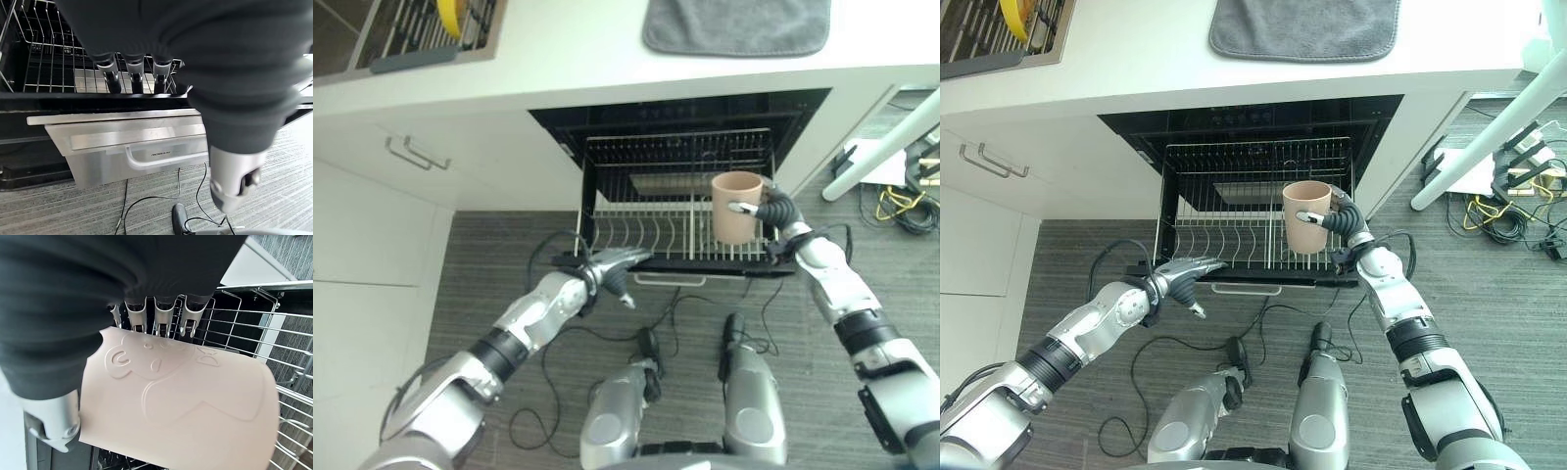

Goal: Place the dishes in the dishwasher.

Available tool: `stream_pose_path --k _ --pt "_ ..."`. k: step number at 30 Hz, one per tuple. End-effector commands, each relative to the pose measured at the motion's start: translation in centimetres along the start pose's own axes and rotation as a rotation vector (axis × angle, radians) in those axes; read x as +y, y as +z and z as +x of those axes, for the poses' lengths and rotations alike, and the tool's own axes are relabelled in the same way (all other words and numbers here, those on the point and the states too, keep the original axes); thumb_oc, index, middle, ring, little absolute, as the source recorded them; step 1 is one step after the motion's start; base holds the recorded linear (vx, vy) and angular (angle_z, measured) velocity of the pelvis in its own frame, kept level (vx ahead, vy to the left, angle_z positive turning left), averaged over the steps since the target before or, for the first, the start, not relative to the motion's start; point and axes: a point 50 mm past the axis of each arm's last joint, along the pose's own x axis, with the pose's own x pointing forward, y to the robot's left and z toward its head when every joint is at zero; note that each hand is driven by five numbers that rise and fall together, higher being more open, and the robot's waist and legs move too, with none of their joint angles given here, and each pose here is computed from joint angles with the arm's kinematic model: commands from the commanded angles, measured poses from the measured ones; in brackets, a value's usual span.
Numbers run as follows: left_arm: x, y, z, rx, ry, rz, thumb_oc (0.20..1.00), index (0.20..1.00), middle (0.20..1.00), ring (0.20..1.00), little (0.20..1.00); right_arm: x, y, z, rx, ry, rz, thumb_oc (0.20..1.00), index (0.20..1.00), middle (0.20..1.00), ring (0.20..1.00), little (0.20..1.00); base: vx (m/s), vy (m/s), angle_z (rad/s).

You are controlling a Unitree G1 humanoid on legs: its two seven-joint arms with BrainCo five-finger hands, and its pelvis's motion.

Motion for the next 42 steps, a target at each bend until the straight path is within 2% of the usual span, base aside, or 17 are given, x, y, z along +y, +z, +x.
stream_pose_path --k 1,12,21,31,39,40,41,42 --pt "-2.0 0.5 -0.6 -0.035 -0.071 0.06 1.0 1.0 1.0 1.0 1.0 -0.7 3.5 1.0 -0.149 -0.043 0.02 0.2 0.2 0.2 0.2 0.2 0.0 0.0 0.0" --pt "0.6 1.7 -0.4 -0.114 -0.025 0.151 1.0 1.0 1.0 1.0 1.0 -1.9 7.2 4.0 -0.153 -0.124 0.002 0.2 0.2 0.2 0.2 0.2 -0.03 0.033 0.01" --pt "3.5 3.2 -0.8 -0.232 0.186 0.177 1.0 1.0 1.0 1.0 1.0 -3.2 7.7 4.8 -0.112 -0.182 -0.012 0.2 0.2 0.2 0.2 0.2 -0.01 0.026 0.03" --pt "8.5 5.3 -2.0 -0.334 0.413 0.252 1.0 1.0 1.0 1.0 1.0 -4.2 7.7 5.4 -0.08 -0.268 0.009 0.2 0.2 0.2 0.2 0.2 -0.02 -0.024 0.06" --pt "9.9 6.4 -2.4 -0.385 0.434 0.289 1.0 1.0 1.0 1.0 1.0 -4.7 6.7 5.4 -0.029 -0.331 0.048 0.2 0.2 0.2 0.2 0.2 -0.01 -0.018 0.03" --pt "10.0 6.4 -2.5 -0.388 0.432 0.292 1.0 1.0 1.0 1.0 1.0 -4.9 6.4 5.3 -0.016 -0.35 0.049 0.241 0.241 0.241 0.241 0.241 0.0 0.0 0.0" --pt "10.1 6.5 -2.5 -0.391 0.431 0.293 1.0 1.0 1.0 1.0 1.0 -5.0 6.2 5.2 -0.007 -0.372 0.042 0.545 0.545 0.545 0.545 0.545 0.0 0.0 0.0" --pt "10.1 6.5 -2.6 -0.393 0.43 0.291 1.0 1.0 1.0 1.0 1.0 -5.3 5.7 5.0 0.011 -0.399 0.03 1.0 1.0 1.0 1.0 1.0 0.0 0.0 0.0"
